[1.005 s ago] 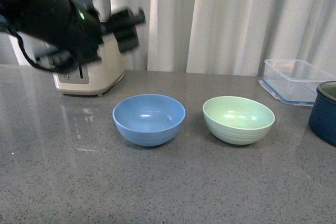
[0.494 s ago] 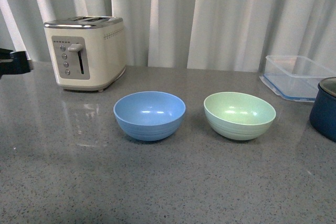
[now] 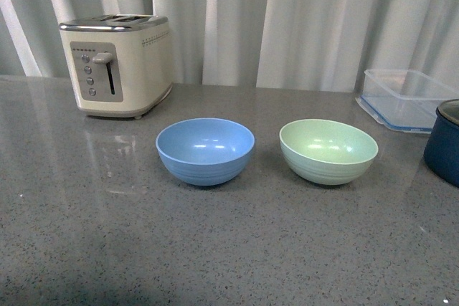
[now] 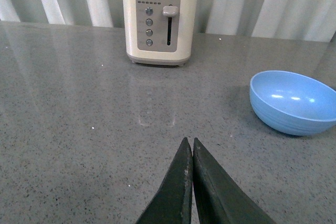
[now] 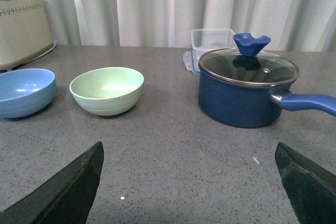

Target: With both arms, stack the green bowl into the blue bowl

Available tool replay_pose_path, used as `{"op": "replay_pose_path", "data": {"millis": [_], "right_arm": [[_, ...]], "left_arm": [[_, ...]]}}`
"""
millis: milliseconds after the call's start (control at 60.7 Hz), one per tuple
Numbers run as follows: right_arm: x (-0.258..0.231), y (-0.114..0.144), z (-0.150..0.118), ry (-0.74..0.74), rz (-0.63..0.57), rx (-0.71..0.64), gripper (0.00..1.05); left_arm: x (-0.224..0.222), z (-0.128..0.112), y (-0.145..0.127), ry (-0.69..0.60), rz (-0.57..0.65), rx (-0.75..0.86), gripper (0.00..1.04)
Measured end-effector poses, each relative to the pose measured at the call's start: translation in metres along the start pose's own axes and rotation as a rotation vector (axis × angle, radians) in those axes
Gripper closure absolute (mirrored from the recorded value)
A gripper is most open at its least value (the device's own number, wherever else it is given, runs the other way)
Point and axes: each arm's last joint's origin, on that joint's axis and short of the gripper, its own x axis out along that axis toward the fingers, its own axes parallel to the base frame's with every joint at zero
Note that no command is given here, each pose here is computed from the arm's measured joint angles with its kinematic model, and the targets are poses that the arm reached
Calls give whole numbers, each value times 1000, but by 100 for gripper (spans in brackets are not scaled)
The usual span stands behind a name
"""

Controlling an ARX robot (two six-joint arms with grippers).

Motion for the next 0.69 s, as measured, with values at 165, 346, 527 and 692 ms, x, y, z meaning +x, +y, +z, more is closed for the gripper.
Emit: {"op": "replay_pose_path", "data": {"millis": [165,346,527,692], "right_arm": [[0,0,0,0,0,0,10],[0,0,0,0,0,0,10],[0,0,0,0,0,0,10],[0,0,0,0,0,0,10]], "left_arm": [[-14,-4,0,0,0,0,101],[-26,-13,0,-11,0,0,101],[-34,-12,0,-13,-1,0,101],[-42,-9,0,-23,-1,0,101]]}}
